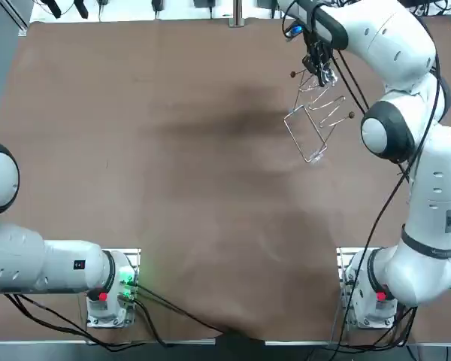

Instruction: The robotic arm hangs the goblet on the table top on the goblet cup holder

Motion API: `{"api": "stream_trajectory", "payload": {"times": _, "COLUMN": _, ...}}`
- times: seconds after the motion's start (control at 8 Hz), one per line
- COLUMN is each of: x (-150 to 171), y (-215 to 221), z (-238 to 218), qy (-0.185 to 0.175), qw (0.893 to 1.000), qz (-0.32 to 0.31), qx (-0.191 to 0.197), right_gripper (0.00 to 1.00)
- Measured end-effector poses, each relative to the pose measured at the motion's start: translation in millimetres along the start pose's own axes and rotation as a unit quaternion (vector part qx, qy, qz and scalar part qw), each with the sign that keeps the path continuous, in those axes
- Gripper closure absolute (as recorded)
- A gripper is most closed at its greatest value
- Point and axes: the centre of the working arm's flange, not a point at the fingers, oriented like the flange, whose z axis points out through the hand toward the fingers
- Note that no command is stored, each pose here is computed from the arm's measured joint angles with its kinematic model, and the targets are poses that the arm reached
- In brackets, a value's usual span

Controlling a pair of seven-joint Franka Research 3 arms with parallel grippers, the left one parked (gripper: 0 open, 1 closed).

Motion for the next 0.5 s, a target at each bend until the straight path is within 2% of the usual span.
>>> {"api": "stream_trajectory", "payload": {"times": 0.5, "x": 6.1, "y": -7.7, "z": 1.9, "qy": 0.000, "qw": 1.000, "qz": -0.005, "qx": -0.004, "right_gripper": 0.90}}
